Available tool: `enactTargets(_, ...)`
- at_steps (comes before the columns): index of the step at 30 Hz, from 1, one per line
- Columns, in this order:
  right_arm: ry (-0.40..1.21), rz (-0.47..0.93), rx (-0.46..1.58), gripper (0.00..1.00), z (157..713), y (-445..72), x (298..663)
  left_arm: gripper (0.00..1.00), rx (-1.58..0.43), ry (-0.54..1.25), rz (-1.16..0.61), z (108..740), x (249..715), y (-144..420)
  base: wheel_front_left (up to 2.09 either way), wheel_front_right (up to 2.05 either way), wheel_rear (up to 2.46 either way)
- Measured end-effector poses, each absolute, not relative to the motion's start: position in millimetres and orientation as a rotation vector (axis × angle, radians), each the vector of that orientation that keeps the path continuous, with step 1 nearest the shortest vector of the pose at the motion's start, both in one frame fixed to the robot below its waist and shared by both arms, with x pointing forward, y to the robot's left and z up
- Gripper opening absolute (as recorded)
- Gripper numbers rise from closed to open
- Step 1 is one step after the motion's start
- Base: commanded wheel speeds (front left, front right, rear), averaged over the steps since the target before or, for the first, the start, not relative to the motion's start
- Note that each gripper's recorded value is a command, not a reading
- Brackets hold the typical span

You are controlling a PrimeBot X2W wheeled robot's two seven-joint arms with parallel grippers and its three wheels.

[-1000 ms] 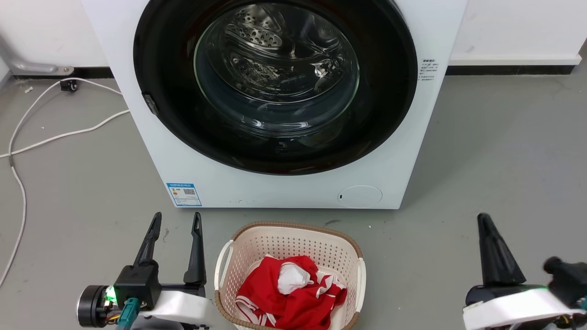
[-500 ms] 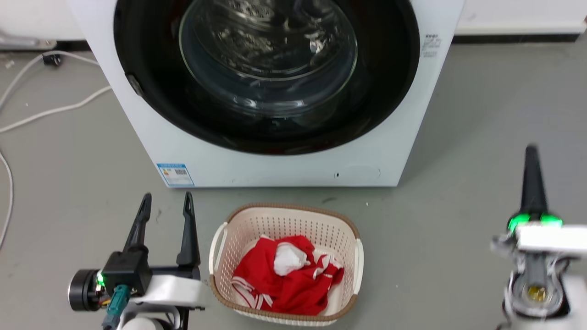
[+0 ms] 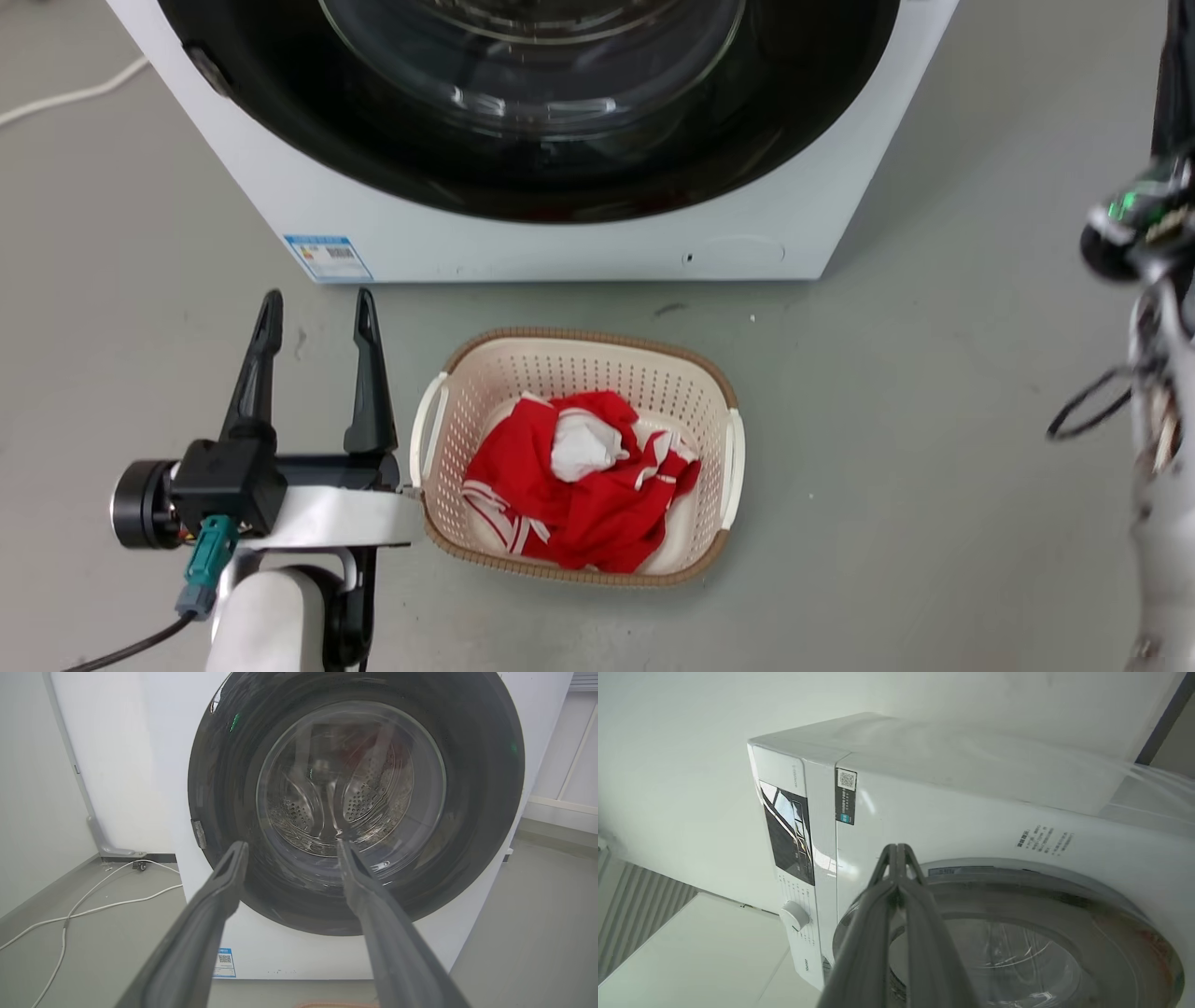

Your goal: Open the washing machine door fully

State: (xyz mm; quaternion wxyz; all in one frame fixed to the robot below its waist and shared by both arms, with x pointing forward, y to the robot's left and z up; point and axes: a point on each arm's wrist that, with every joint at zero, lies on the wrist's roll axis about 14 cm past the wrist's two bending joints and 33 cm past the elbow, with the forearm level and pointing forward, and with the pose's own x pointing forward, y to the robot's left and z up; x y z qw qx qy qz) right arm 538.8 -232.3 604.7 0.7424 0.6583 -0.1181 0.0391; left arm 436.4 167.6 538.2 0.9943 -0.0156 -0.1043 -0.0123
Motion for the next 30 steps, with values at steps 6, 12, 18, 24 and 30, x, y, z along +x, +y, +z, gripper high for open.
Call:
enactTargets(6,-0.08,0.182,1.317,0.0,612,-214,590,1.0,-0.033,-0.199,-0.032,531,450,166,0.0,0.0,0.0)
enactTargets(12,0.116,0.255,1.199,0.0,608,-182,629,1.0,-0.033,-0.197,-0.04,525,464,164,0.0,0.0,0.0)
enactTargets(18,0.267,0.277,1.11,0.0,592,-157,654,1.0,-0.029,-0.183,-0.041,516,472,165,0.0,0.0,0.0)
enactTargets(24,0.372,0.292,1.056,0.0,576,-140,667,1.0,-0.023,-0.165,-0.033,507,476,169,0.0,0.0,0.0)
enactTargets(30,0.412,0.257,1.039,0.0,560,-140,676,1.0,-0.021,-0.152,-0.032,501,478,170,0.0,0.0,0.0)
